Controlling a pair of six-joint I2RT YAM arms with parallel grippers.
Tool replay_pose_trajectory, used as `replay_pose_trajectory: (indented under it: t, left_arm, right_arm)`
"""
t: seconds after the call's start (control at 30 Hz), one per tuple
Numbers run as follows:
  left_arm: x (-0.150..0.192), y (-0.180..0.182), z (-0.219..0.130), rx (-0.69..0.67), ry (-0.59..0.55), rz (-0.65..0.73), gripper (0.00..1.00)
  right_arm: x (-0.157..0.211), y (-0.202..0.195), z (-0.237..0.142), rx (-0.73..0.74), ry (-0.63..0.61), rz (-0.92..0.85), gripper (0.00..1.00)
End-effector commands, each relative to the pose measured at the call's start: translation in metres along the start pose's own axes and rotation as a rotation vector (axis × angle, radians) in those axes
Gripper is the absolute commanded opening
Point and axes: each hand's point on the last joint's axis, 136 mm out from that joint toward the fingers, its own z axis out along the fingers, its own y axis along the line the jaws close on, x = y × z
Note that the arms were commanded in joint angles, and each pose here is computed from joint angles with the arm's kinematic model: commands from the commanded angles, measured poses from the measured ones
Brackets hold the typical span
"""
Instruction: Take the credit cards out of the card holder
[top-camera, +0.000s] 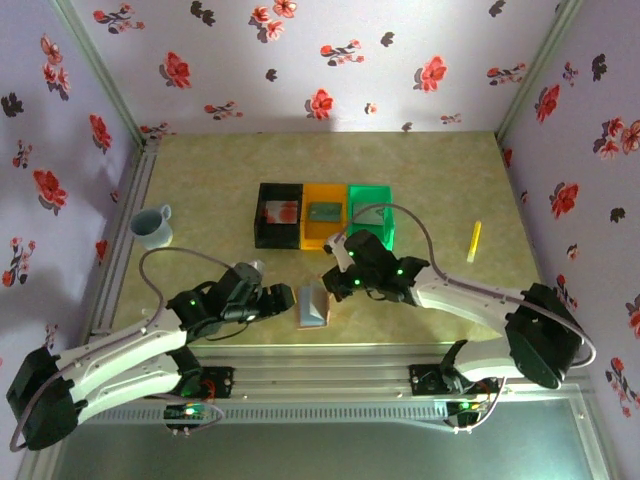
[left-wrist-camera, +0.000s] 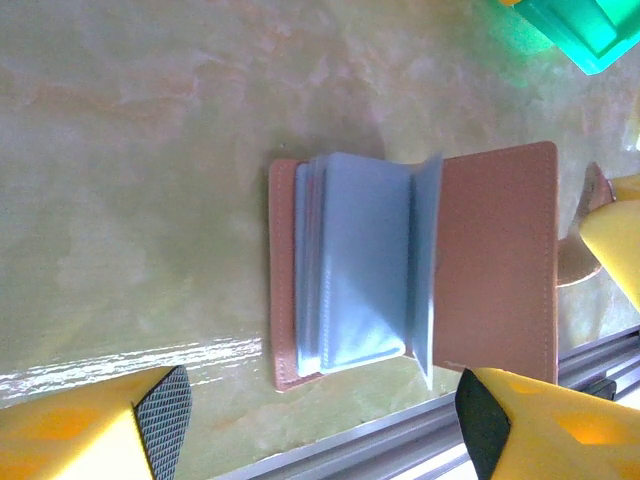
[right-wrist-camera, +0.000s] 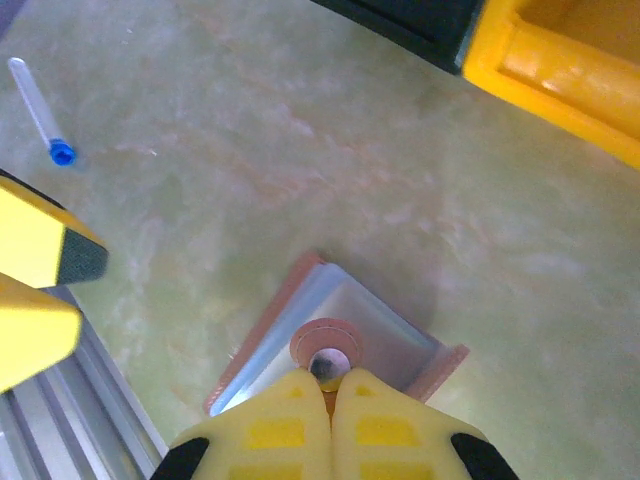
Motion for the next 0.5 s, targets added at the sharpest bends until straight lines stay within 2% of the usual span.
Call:
replay_pose_trajectory:
  t: [0.0,0.1,0.27,0.47]
  left_arm:
    - [0.000,0.010,0.001,-0.024,-0.012,-0.030,0.74]
    - [0.000,0.011,0.002,-0.024,-0.011,-0.036,0.74]
    - [0.001,0.013,0.005,-0.025,-0.011,-0.039,0.74]
    - [0.001,0.007,0.009,-0.018,0.000,-0.033,0.74]
  right_arm:
    - [0.007,-0.011,-0.004,0.001,-0.020,0.022,0.00]
    - [0.015,-0.029,-0.005,0.040,-0.044,0.057,0.00]
    - [0.028,-0.067,-0.007,0.192,-0.065,0.146,0.00]
    - [0.043,-0.086,-0.001,0.254,-0.072,0.238,0.00]
